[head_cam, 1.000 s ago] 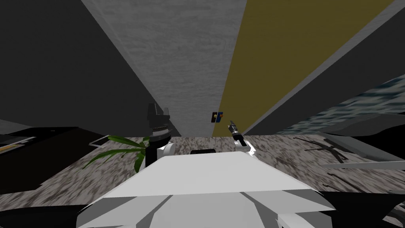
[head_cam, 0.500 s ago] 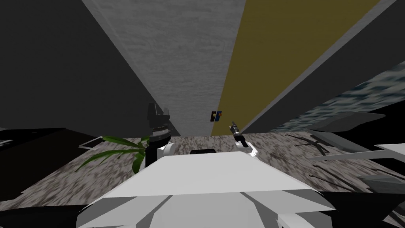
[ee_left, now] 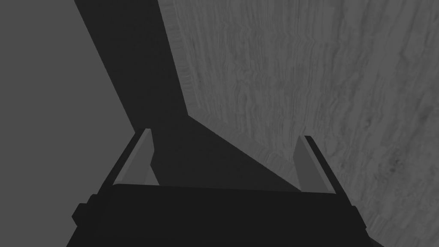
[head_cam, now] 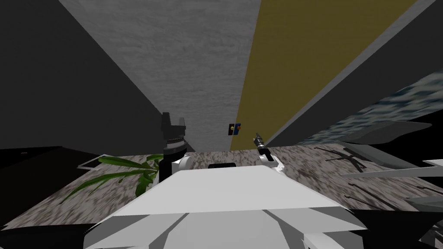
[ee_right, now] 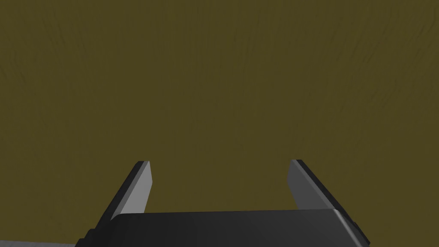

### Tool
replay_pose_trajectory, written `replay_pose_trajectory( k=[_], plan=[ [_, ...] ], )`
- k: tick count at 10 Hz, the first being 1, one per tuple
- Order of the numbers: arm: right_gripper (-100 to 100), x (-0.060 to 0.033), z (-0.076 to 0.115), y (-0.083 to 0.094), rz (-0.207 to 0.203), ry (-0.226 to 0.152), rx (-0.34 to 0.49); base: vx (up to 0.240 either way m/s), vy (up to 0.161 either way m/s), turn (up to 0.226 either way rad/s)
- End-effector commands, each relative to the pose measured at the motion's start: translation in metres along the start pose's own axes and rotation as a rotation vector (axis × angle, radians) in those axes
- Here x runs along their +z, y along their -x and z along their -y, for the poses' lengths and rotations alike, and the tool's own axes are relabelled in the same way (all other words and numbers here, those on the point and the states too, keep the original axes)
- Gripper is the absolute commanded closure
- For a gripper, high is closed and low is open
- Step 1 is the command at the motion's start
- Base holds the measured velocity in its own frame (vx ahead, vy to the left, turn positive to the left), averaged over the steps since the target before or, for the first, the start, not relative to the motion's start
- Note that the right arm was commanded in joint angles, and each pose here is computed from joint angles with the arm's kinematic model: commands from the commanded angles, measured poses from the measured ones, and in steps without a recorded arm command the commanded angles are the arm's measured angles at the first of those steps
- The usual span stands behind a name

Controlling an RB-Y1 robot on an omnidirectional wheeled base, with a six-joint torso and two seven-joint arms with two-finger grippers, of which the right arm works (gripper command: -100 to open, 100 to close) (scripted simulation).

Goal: Pull the door open

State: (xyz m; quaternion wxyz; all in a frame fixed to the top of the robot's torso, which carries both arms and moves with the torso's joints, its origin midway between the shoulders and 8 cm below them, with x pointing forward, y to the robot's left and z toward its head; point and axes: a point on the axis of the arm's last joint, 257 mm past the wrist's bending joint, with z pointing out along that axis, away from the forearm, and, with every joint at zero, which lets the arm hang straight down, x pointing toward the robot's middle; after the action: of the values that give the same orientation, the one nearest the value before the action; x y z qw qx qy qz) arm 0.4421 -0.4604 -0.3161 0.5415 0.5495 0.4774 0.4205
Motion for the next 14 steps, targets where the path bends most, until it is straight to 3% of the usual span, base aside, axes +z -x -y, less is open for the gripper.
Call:
replay_pose_trajectory(
  k=[1, 3, 5, 6, 7, 12, 13, 14],
  plan=[
    [-100, 0.0066, -0.004, -0.013, -0.016, 0.013, 0.009, 0.179, 0.02, 0.107],
    [-100, 0.0131, -0.011, -0.032, -0.044, 0.032, 0.022, 0.185, 0.045, 0.115],
    [-100, 0.0218, -0.023, -0.064, -0.089, 0.064, 0.042, 0.203, 0.129, 0.195],
    [-100, 0.0205, -0.019, -0.052, -0.076, 0.055, 0.036, 0.081, 0.068, 0.031],
    [100, 0.0205, -0.019, -0.052, -0.076, 0.055, 0.036, -0.008, -0.008, -0.03],
    [100, 0.0205, -0.019, -0.052, -0.076, 0.055, 0.036, -0.016, -0.015, -0.002],
    [-100, 0.0137, -0.011, -0.03, -0.045, 0.033, 0.022, -0.165, -0.082, -0.2],
    [-100, 0.0122, -0.01, -0.026, -0.041, 0.029, 0.02, -0.207, -0.114, -0.148]
  ],
)
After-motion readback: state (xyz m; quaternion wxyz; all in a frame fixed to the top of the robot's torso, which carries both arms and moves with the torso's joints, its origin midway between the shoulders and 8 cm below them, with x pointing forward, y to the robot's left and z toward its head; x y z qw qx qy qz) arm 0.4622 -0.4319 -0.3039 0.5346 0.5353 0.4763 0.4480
